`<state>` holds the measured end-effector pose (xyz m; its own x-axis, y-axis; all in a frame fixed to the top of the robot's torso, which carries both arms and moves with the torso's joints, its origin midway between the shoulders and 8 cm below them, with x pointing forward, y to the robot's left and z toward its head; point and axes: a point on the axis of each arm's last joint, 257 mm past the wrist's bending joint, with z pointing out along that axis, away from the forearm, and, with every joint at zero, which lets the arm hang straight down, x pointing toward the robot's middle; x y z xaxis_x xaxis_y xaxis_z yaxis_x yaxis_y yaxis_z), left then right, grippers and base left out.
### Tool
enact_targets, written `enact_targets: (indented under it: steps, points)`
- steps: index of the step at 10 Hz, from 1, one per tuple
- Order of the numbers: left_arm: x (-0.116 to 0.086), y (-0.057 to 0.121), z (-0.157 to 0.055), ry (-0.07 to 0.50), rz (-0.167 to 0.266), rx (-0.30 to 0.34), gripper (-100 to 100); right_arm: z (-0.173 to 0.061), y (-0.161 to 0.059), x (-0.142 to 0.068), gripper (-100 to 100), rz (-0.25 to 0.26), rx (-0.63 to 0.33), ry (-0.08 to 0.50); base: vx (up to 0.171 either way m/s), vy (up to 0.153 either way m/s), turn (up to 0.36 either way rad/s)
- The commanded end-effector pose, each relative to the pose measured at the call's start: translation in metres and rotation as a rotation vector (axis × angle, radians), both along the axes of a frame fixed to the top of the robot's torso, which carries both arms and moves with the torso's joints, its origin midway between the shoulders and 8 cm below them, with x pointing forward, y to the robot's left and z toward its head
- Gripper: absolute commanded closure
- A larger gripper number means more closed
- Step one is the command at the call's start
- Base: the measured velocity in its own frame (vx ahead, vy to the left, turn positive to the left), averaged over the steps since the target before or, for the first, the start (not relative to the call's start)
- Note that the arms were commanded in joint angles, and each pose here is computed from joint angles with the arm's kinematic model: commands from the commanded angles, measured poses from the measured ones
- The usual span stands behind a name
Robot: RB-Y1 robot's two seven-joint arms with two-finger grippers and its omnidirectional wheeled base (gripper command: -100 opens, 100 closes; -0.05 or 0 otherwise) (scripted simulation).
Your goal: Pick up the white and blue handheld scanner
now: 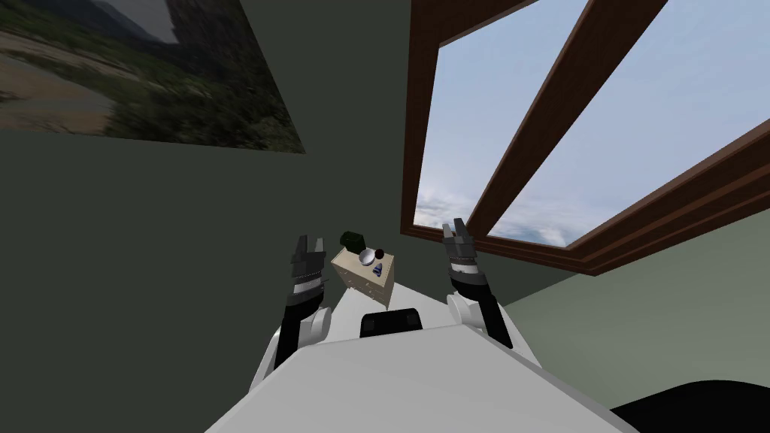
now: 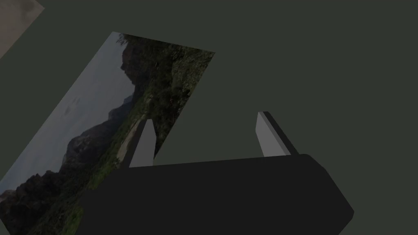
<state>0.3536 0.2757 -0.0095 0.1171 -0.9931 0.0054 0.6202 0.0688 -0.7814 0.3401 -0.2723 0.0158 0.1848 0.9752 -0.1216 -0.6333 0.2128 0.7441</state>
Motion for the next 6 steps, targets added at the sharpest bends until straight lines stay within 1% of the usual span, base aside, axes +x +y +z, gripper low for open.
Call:
enact_targets:
  steps: [1, 3, 4, 5, 6]
  points:
    - [0.007, -0.006, -0.009, 0.030, -0.025, 0.015, -100, 0.000, 0.000, 0.000, 0, 0.000, 0.000, 0.000, -0.013, -0.014, 0.030]
    - [0.016, -0.012, -0.023, 0.073, -0.053, 0.026, -100, 0.000, 0.000, 0.000, 0, 0.000, 0.000, 0.000, -0.026, -0.030, 0.042]
    - [0.027, -0.020, -0.044, 0.132, -0.085, 0.032, -100, 0.000, 0.000, 0.000, 0, 0.000, 0.000, 0.000, -0.034, -0.048, 0.066]
    - [0.033, -0.025, -0.056, 0.166, -0.101, 0.034, -100, 0.000, 0.000, 0.000, 0, 0.000, 0.000, 0.000, -0.041, -0.054, 0.059]
    - [0.033, -0.025, -0.056, 0.166, -0.101, 0.034, -100, 0.000, 0.000, 0.000, 0, 0.000, 0.000, 0.000, -0.033, -0.032, 0.015]
